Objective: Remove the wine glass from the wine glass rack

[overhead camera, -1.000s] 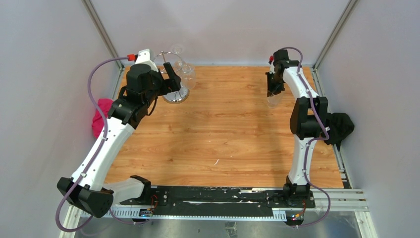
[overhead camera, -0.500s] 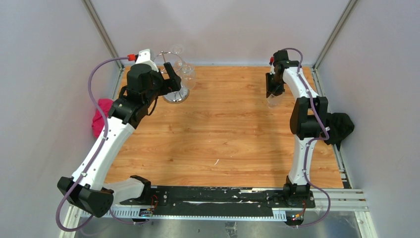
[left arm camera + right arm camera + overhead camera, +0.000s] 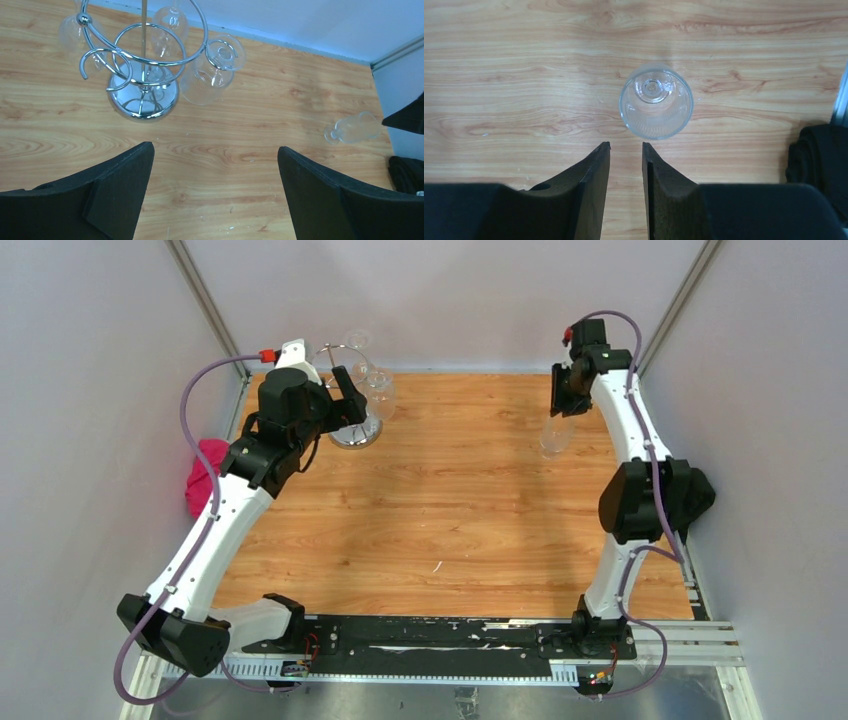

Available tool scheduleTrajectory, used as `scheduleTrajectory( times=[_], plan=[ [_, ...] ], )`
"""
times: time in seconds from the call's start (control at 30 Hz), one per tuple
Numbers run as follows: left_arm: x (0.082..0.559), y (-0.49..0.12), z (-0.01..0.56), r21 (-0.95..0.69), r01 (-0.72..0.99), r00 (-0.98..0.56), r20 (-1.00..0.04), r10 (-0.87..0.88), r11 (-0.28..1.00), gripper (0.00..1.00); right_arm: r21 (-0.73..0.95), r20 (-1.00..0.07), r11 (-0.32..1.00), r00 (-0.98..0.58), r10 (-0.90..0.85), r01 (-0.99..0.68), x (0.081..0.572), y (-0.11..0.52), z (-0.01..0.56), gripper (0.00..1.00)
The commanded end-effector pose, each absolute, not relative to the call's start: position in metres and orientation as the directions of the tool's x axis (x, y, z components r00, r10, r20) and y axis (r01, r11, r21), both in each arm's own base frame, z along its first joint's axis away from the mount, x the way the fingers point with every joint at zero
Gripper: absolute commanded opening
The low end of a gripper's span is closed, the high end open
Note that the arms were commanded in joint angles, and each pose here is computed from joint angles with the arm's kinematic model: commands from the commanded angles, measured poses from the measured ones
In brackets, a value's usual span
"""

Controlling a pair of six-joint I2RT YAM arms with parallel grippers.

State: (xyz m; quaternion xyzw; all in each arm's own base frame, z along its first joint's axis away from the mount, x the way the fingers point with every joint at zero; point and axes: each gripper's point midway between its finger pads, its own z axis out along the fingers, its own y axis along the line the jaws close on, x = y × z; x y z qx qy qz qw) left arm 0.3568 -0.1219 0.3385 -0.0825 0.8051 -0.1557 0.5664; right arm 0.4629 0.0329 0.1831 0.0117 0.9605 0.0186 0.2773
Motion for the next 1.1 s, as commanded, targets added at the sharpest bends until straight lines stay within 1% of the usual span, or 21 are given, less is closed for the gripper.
scheduleTrajectory(
  times=[0.0,0.1,0.2,0.27,0.4,0.5,0.67,0.77,0.83,1.0,1.07],
  plan=[
    [0.359,-0.127,0.335,-0.353,0.054,-0.346,-0.884,-0.314,0.934,1.0,0.104,-0.598,0.994,-0.797,0.078,0.019,0.444,0.038,0.233,0.35],
    [0.36,-0.128,0.335,-0.36,0.057,-0.345,-0.882,-0.32,0.931,1.0,0.217,-0.652,0.972,-0.754,0.076,-0.09,0.442,0.072,0.259,0.35],
    [0.36,-0.129,0.331,-0.363,0.058,-0.351,-0.879,-0.322,0.93,1.0,0.361,-0.687,0.904,-0.721,0.093,-0.228,0.441,0.118,0.283,0.35],
    [0.359,-0.129,0.332,-0.363,0.056,-0.349,-0.88,-0.323,0.93,1.0,0.458,-0.693,0.828,-0.713,0.105,-0.323,0.44,0.149,0.296,0.34],
    [0.356,-0.125,0.336,-0.36,0.05,-0.338,-0.884,-0.323,0.932,1.0,0.617,-0.668,0.643,-0.733,0.125,-0.453,0.438,0.204,0.314,0.34],
    [0.354,-0.122,0.339,-0.356,0.045,-0.328,-0.888,-0.322,0.934,1.0,0.658,-0.659,0.568,-0.743,0.116,-0.494,0.44,0.233,0.32,0.35],
    [0.351,-0.12,0.343,-0.358,0.044,-0.317,-0.89,-0.327,0.933,1.0,0.703,-0.635,0.463,-0.769,0.067,-0.54,0.441,0.287,0.313,0.35],
    [0.349,-0.119,0.344,-0.356,0.044,-0.315,-0.891,-0.325,0.933,1.0,0.749,-0.613,0.377,-0.785,0.083,-0.545,0.449,0.311,0.311,0.35],
    [0.348,-0.118,0.345,-0.354,0.044,-0.313,-0.893,-0.324,0.934,1.0,0.787,-0.581,0.322,-0.807,0.105,-0.526,0.454,0.32,0.311,0.35],
    [0.344,-0.114,0.348,-0.339,0.04,-0.305,-0.9,-0.311,0.94,1.0,0.834,-0.546,0.183,-0.825,0.142,-0.52,0.469,0.344,0.314,0.36],
    [0.343,-0.112,0.348,-0.333,0.034,-0.303,-0.902,-0.308,0.942,1.0,0.843,-0.536,0.158,-0.831,0.152,-0.515,0.474,0.35,0.312,0.37]
  ],
)
